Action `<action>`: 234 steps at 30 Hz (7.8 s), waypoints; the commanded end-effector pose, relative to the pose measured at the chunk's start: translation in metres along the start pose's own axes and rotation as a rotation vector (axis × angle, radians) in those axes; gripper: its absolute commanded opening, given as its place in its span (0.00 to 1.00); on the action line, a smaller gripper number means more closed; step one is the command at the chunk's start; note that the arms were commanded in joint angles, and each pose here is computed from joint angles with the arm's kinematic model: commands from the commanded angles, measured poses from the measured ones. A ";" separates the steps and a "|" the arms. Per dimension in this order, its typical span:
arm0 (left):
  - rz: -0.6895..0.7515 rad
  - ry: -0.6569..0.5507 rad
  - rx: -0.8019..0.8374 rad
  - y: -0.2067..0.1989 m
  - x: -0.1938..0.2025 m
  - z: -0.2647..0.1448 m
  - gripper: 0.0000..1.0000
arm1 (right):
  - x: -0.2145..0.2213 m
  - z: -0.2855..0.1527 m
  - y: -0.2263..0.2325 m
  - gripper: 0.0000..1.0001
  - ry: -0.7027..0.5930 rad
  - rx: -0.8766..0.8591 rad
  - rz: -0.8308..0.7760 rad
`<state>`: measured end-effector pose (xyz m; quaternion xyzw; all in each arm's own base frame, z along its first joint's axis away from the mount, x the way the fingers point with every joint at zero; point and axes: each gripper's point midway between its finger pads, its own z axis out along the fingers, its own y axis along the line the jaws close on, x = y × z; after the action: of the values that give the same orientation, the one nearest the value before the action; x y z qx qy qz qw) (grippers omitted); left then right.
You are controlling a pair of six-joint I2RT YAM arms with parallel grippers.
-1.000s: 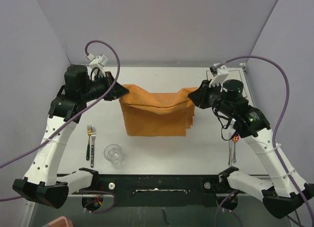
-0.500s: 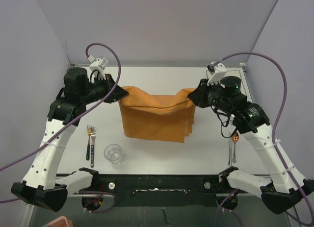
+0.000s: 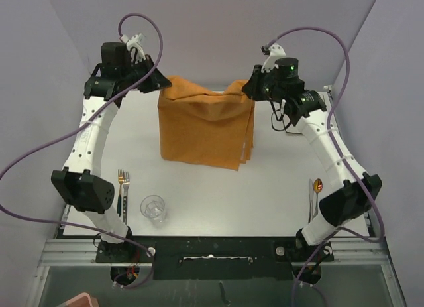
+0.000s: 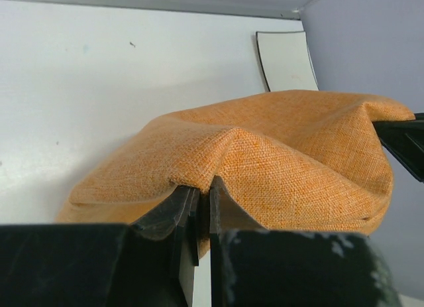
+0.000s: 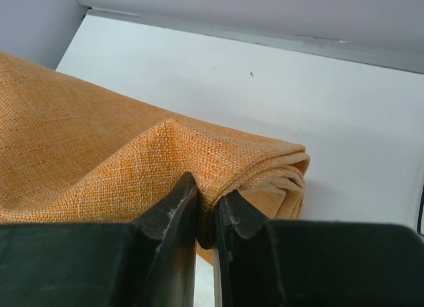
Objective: Set the dinner table for one person
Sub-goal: Flatten out the napkin at the center of the board, then adjust the napkin at the center of the board.
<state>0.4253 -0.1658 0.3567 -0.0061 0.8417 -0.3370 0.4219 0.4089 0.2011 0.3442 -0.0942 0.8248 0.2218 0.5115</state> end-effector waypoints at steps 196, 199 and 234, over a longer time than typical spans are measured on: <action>-0.446 0.164 -0.542 0.123 0.288 0.072 0.21 | 0.149 0.163 -0.109 0.75 0.438 0.287 -0.008; -0.446 0.166 -0.569 0.123 0.293 0.075 0.19 | 0.162 0.173 -0.118 0.74 0.463 0.284 0.020; -0.437 0.394 -0.631 0.195 0.275 0.146 0.00 | 0.325 0.032 -0.089 0.00 0.855 0.575 0.155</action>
<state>0.3994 -0.1996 0.0179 -0.2741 0.9287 -0.2023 0.1465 0.3718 0.1467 0.0217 0.0403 0.9849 -0.0138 0.1680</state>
